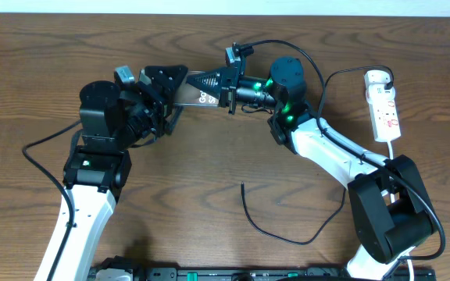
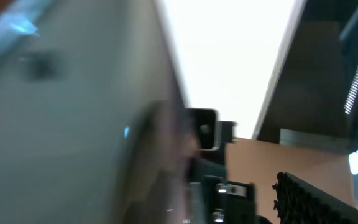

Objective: Plug charger to phone and switch on socket

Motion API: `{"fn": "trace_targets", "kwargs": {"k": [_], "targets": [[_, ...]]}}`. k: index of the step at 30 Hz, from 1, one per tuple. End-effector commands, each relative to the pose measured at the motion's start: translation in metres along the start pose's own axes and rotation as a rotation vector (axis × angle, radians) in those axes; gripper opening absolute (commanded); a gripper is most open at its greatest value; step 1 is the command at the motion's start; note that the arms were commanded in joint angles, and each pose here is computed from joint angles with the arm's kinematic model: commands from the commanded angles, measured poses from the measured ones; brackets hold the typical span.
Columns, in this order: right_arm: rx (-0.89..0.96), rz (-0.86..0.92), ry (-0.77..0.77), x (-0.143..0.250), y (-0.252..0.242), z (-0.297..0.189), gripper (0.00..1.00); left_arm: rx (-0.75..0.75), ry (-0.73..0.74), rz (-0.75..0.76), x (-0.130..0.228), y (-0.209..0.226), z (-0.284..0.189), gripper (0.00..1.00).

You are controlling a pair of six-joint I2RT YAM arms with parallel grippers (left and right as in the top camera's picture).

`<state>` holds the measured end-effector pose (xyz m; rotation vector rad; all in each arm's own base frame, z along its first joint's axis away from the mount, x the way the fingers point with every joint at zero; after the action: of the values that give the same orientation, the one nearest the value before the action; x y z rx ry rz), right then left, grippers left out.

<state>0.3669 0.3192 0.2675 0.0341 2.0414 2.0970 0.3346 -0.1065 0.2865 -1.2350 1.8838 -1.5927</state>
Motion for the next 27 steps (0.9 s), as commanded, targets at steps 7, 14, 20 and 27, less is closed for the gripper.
{"fn": "trace_targets", "kwargs": {"k": [7, 14, 20, 27], "targets": [[-0.056, 0.023, 0.061, 0.013, 0.021, 0.009, 0.01, 0.080, -0.009, 0.099, 0.000, -0.019, -0.001, 0.99], [-0.110, 0.030, 0.058, 0.020, 0.035, 0.017, 0.01, 0.078, -0.008, 0.097, -0.001, -0.018, 0.000, 0.99], [-0.113, 0.038, 0.074, 0.029, 0.036, 0.025, 0.01, 0.084, -0.008, 0.101, -0.001, -0.019, 0.000, 0.93], [-0.114, 0.065, 0.072, 0.032, 0.037, 0.028, 0.01, 0.085, -0.020, 0.123, -0.002, -0.020, 0.000, 0.83]]}}
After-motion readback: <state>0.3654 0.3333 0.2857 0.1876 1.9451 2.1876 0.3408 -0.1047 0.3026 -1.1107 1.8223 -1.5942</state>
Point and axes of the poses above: each gripper's point midway between its finger pads, its own z axis out along the fingers, its own y axis along the line the jaws close on, x = y × z, the point moved 4 cm from there along -z, back along the fingers, and after that the axes turned 14 degrees about -z, right-handed, at the moved point
